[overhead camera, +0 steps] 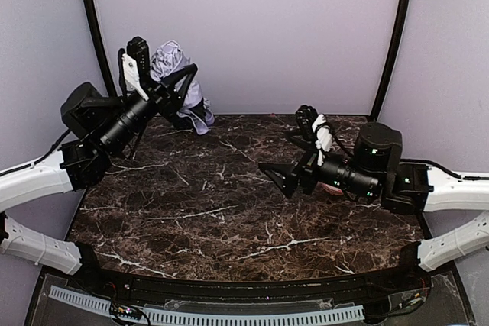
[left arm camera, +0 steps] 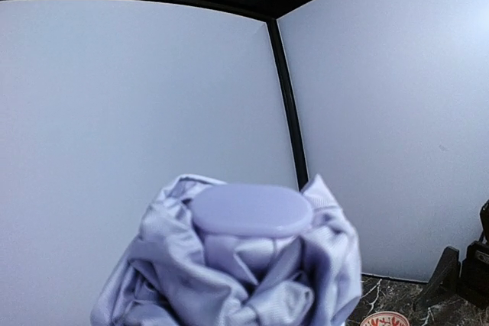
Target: Put away the umbrella
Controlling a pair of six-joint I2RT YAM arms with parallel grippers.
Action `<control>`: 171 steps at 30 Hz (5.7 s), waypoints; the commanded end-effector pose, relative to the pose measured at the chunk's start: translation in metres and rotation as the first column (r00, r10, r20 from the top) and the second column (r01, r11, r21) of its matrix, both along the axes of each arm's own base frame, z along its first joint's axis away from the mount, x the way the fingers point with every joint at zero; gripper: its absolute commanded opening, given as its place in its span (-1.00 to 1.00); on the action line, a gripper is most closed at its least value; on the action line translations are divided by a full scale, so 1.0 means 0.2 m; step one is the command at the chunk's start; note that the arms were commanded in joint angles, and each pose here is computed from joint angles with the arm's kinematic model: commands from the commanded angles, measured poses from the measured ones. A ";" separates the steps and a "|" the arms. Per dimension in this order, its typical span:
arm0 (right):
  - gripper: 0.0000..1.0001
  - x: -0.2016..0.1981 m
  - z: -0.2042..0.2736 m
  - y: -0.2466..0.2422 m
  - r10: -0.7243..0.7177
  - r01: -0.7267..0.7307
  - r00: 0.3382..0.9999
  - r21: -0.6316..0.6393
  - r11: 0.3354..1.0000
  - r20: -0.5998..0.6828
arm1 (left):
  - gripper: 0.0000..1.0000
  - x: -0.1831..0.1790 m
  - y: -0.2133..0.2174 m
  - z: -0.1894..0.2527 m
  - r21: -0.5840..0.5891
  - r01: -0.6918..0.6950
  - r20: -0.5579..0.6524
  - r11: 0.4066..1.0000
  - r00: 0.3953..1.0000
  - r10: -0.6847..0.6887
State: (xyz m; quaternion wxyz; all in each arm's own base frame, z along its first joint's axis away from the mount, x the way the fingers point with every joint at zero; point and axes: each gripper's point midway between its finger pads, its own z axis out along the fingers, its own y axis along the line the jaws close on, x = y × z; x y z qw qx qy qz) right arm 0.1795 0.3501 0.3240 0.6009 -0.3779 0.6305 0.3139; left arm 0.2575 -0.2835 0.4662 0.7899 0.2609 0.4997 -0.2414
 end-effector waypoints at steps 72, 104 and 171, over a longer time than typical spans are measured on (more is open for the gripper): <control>0.00 -0.63 0.12 0.33 0.719 -0.716 0.685 0.079 0.694 -0.117 | -0.99 -1.01 -0.30 -0.42 0.066 0.891 -0.053 0.449 0.452 -0.890; -0.31 -0.72 0.19 0.22 0.605 -0.603 0.796 -0.053 0.796 0.026 | -1.00 -0.37 -0.15 -0.60 0.026 0.410 -0.270 0.912 0.881 -0.389; -0.46 0.33 -0.78 0.06 -0.591 0.509 0.674 -0.302 0.806 -0.444 | 0.98 -0.03 0.20 -1.25 0.266 -0.086 -0.606 0.960 0.759 0.236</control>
